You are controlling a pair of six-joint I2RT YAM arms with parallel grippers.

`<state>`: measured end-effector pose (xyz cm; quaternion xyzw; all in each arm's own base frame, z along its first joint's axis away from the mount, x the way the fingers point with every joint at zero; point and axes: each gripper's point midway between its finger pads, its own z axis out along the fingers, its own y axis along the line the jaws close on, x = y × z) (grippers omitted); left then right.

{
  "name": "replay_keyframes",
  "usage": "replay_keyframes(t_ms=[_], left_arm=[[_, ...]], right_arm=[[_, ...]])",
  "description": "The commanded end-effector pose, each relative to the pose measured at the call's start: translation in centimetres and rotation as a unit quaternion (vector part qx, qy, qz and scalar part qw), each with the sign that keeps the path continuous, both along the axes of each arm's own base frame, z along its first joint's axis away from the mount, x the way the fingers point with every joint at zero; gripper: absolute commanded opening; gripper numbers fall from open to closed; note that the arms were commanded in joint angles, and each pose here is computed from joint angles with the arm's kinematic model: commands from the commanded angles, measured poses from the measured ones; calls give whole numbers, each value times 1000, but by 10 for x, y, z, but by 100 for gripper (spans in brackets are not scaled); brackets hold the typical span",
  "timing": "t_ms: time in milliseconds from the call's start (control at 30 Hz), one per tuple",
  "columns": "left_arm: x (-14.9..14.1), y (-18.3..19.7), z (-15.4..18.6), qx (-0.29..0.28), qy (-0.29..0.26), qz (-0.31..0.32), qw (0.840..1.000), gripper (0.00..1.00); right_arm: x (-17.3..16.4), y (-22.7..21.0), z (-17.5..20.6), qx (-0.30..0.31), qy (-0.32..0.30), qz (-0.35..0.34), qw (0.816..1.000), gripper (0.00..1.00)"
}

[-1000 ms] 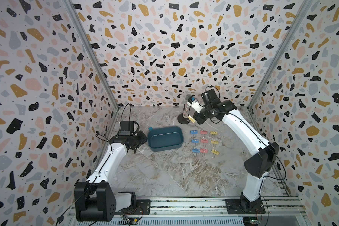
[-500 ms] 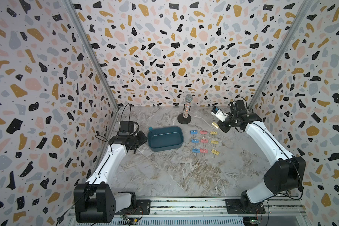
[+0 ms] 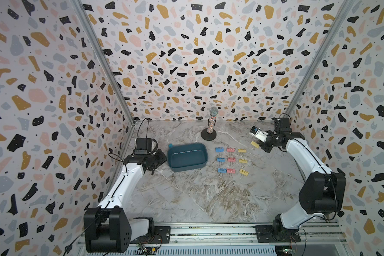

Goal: Take out the binder clips from the storage box
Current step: Place the binder clip at the center of the board.

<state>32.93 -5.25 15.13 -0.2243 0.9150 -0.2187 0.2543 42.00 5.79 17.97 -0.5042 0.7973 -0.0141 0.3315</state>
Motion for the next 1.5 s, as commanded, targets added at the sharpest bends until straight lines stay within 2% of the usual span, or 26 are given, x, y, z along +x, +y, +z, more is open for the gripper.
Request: replay_keyframes(t_ms=[0, 500, 633, 1000, 1467], left_arm=[[-4, 0, 1, 6, -6, -4, 1000, 33], [-3, 2, 12, 15, -26, -10, 999, 33], [0, 2, 17, 20, -35, -12, 999, 33], [-4, 3, 10, 21, -26, -8, 999, 33], [-6, 5, 6, 26, -23, -6, 999, 33]], right_arm=[[5, -4, 3, -26, -17, 36, 999, 0], [23, -25, -38, -65, -28, 70, 995, 0], [22, -24, -52, -68, -25, 103, 992, 0], [19, -16, -82, -65, -29, 147, 987, 0], [25, -19, -108, -86, -31, 164, 982, 0]])
